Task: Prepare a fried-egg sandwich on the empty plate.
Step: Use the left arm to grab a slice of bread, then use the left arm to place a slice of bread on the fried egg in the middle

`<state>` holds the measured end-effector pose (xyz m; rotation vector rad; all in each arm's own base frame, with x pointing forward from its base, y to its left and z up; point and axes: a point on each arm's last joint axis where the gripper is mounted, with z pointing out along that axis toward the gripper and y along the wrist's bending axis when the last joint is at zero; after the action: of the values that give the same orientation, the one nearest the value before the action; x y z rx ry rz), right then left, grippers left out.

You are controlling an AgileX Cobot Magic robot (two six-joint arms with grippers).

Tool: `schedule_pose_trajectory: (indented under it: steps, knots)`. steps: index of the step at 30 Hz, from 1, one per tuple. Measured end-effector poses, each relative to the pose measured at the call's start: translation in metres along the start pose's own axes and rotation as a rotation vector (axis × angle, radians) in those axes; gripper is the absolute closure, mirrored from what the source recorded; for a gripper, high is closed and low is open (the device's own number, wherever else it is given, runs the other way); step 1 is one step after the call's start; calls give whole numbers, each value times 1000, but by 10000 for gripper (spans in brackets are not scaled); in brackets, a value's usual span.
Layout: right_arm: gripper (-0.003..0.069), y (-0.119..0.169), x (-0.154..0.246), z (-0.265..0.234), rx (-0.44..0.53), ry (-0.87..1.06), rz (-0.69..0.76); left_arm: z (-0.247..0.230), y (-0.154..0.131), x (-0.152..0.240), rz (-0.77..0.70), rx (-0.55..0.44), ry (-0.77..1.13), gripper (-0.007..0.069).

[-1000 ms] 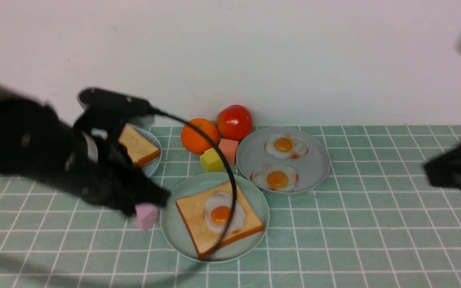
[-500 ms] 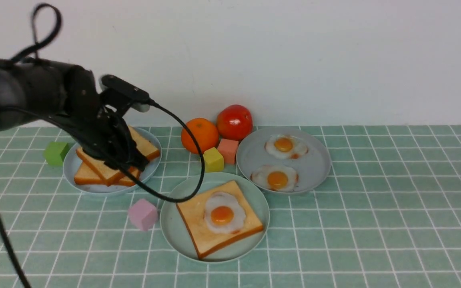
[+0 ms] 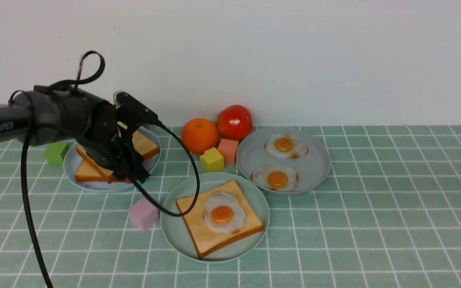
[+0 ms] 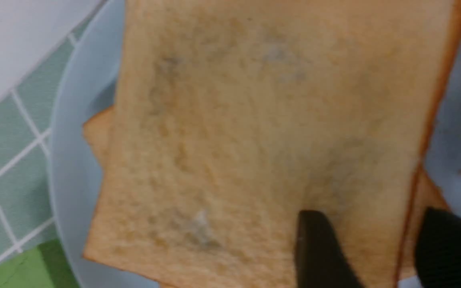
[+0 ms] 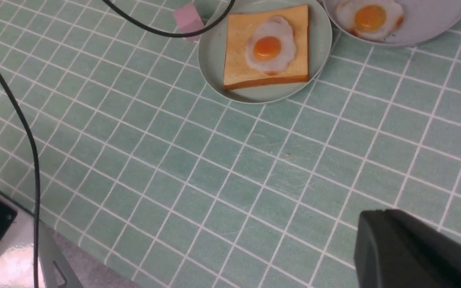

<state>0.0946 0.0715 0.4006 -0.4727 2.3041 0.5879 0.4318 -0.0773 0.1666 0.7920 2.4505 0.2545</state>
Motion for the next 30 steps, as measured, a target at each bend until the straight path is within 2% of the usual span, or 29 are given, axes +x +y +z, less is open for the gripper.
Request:
schedule_pose_trajectory:
  steps: [3, 4, 7, 12, 17, 19, 22, 27, 30]
  knots:
    - [648, 1, 0, 0, -7, 0, 3, 0, 0, 0, -7, -1, 4, 410]
    - [648, 1, 0, 0, -9, 1, 4, 0, 0, 0, -7, 0, 7, 482]
    - [648, 1, 0, 0, -10, 1, 5, 0, 0, 0, -4, -1, 10, 598]
    - [648, 1, 0, 0, -12, -1, 5, -11, 3, -2, 2, -7, 11, 609]
    - [648, 1, 0, -1, -10, -4, 1, -70, -3, -20, -23, -6, -49, 608]
    - [648, 0, 0, -1, -2, -8, -4, -113, -21, -31, -1, 18, -125, 608]
    - [647, -1, 1, -2, 12, -7, -11, -142, -63, -32, 103, 88, -175, 608]
    - [645, -2, 1, -2, 21, -7, -15, -146, -140, -10, 299, 209, -176, 608]
    - [645, -2, 1, -3, 25, -10, -18, -141, -161, -6, 364, 228, -185, 608]
